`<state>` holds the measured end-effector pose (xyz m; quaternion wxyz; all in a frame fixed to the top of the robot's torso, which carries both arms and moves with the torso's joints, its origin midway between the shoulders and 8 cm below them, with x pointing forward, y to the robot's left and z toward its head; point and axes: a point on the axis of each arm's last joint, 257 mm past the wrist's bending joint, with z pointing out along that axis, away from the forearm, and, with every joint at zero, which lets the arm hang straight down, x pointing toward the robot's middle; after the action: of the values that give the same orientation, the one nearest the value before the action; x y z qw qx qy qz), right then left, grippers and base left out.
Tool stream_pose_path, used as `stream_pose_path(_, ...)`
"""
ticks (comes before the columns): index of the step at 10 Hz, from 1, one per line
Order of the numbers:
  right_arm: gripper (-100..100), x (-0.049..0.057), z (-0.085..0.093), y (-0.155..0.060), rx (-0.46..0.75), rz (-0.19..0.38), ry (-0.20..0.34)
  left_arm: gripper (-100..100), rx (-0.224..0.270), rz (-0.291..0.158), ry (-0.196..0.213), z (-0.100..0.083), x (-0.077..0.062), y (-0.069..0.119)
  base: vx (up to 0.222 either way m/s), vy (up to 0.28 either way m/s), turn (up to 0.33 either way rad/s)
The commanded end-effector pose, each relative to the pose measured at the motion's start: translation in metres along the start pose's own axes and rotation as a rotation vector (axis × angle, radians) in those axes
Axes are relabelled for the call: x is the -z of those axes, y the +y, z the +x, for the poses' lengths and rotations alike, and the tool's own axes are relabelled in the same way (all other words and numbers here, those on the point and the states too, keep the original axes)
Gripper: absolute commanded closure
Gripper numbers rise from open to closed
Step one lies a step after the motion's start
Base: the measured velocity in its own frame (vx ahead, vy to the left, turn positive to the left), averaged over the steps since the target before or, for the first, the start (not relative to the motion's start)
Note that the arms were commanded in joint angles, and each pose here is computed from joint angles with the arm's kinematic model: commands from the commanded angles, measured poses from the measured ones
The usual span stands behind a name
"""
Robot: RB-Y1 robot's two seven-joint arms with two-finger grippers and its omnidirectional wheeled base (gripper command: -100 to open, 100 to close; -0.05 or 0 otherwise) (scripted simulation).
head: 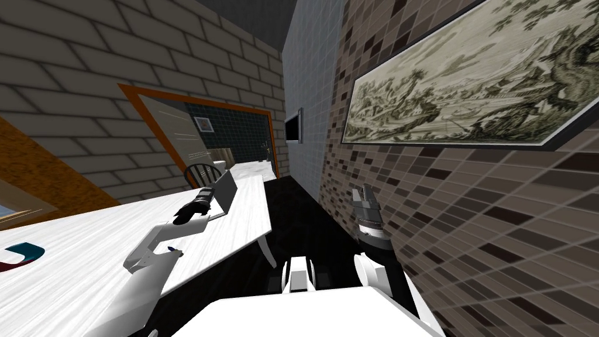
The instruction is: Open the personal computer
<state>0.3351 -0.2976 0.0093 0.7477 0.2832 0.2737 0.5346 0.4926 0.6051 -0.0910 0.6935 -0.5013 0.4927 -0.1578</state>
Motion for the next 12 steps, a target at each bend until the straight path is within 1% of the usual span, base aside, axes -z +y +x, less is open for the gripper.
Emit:
stream_pose_path(1,0,0.0,0.0,0.0,0.0,0.0,0.0,100,0.078,-0.004,0.007,0.005,-0.001,0.0,-0.04,0.049,0.024)
stream_pose_path(3,0,0.0,0.0,0.0,0.0,0.0,0.0,100,0.156,-0.007,0.015,0.01,-0.002,0.0,-0.048,0.102,0.021)
stream_pose_path(4,0,0.0,0.0,0.0,0.0,0.0,0.0,100,0.234,-0.011,0.022,0.015,-0.003,0.0,-0.053,0.139,0.053)
stream_pose_path(6,0,0.0,0.0,0.0,0.0,0.0,0.0,100,0.312,-0.014,0.031,0.02,-0.004,-0.001,-0.065,0.118,0.03)
stream_pose_path(7,0,0.0,0.0,0.0,0.0,0.0,0.0,100,0.389,-0.018,0.039,0.026,-0.005,-0.002,-0.06,0.111,0.057)
stream_pose_path(8,0,0.0,0.0,0.0,0.0,0.0,0.0,100,0.343,0.003,0.034,0.021,-0.005,-0.01,-0.028,0.052,0.013)
stream_pose_path(9,0,0.0,0.0,0.0,0.0,0.0,0.0,100,0.436,-0.006,0.045,0.032,-0.005,-0.002,-0.031,0.077,0.056)
stream_pose_path(12,0,0.0,0.0,0.0,0.0,0.0,0.0,100,0.562,-0.024,0.061,0.051,-0.003,0.011,-0.041,0.113,0.027)
